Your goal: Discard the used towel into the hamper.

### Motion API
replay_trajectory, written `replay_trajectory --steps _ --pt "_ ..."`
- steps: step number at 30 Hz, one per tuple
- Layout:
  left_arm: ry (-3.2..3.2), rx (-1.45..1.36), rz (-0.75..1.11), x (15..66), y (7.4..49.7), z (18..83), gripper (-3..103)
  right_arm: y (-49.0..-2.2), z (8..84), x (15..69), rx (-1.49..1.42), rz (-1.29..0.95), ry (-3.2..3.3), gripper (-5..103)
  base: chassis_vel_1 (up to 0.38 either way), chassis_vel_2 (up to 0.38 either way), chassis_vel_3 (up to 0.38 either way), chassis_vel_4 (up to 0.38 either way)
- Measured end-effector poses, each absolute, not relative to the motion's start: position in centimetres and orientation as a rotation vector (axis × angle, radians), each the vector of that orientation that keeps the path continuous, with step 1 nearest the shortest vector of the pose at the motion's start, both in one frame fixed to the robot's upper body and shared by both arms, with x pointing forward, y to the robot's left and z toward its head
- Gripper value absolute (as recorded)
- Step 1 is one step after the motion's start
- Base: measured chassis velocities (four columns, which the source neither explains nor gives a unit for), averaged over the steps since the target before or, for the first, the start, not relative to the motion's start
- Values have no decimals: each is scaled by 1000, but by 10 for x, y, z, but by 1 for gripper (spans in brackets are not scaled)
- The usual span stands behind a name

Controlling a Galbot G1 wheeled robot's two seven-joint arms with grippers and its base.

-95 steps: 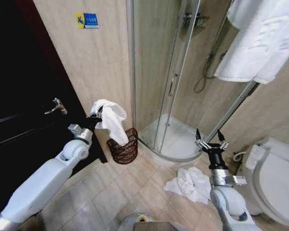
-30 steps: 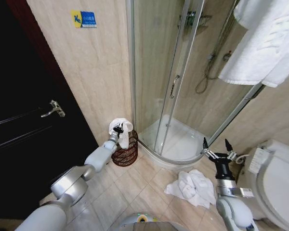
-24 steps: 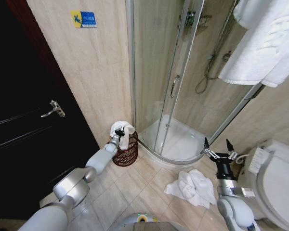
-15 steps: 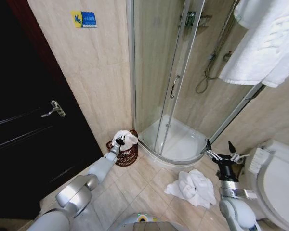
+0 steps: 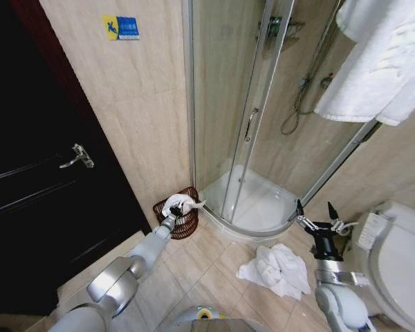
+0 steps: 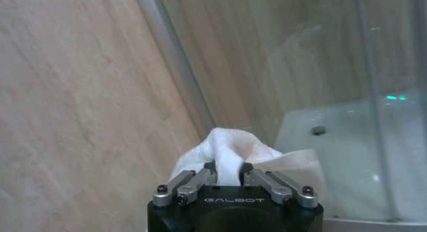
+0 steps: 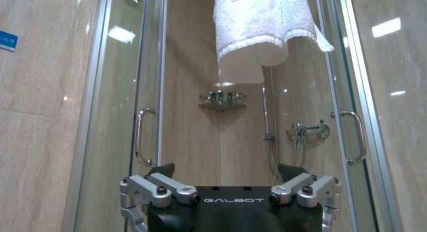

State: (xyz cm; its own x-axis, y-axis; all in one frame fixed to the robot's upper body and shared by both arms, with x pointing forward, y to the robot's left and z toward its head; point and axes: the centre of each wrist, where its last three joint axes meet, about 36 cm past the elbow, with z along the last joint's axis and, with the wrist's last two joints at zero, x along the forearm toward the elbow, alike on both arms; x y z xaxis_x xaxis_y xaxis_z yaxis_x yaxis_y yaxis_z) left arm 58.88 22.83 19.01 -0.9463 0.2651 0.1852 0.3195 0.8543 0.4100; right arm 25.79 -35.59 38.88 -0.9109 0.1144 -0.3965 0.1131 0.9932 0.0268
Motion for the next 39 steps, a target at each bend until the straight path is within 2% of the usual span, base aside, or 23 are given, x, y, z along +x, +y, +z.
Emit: replay_trajectory --steps 2,3,5,6,9,11,13,14,19,21,22,25,30,33,39 --pt "-2901 -418 -694 592 227 193 26 -355 390 258 163 6 2725 100 0 0 0 0" --pt "-2901 -418 -694 592 227 193 26 -355 390 258 163 6 2725 100 0 0 0 0" --pt "-2888 -316 -727 595 224 196 37 -355 389 256 165 4 2725 100 0 0 0 0" --pt "-2888 -316 -727 595 224 196 37 -355 389 256 165 4 2725 100 0 0 0 0" --pt "-2875 -211 -750 598 216 199 54 -355 389 255 166 1 2723 100 0 0 0 0" --pt "-2877 -202 -752 599 214 201 54 -355 388 255 168 1 2722 100 0 0 0 0" --pt "-2884 -197 -750 600 214 202 64 -355 388 254 169 1 2722 100 0 0 0 0" --pt "-2884 -197 -750 600 214 202 64 -355 388 254 169 1 2722 100 0 0 0 0" --pt "-2928 -207 -700 594 227 202 91 -355 387 255 173 2 2722 100 0 0 0 0" --pt "-2941 -237 -674 591 231 202 91 -355 387 255 175 2 2722 100 0 0 0 0" --pt "-2954 -268 -644 588 234 204 96 -355 387 255 178 0 2723 100 0 0 0 0" --pt "-3015 -352 -560 581 229 215 100 -355 391 256 189 -10 2734 100 0 0 0 0" --pt "-3055 -411 -433 567 220 239 100 -350 404 260 217 -17 2767 100 0 0 0 0" --pt "-3085 -431 -309 550 214 282 100 -343 418 265 264 -20 2793 100 0 0 0 0" --pt "-3100 -407 -175 530 213 338 100 -335 434 268 327 -53 2800 100 0 0 0 0"
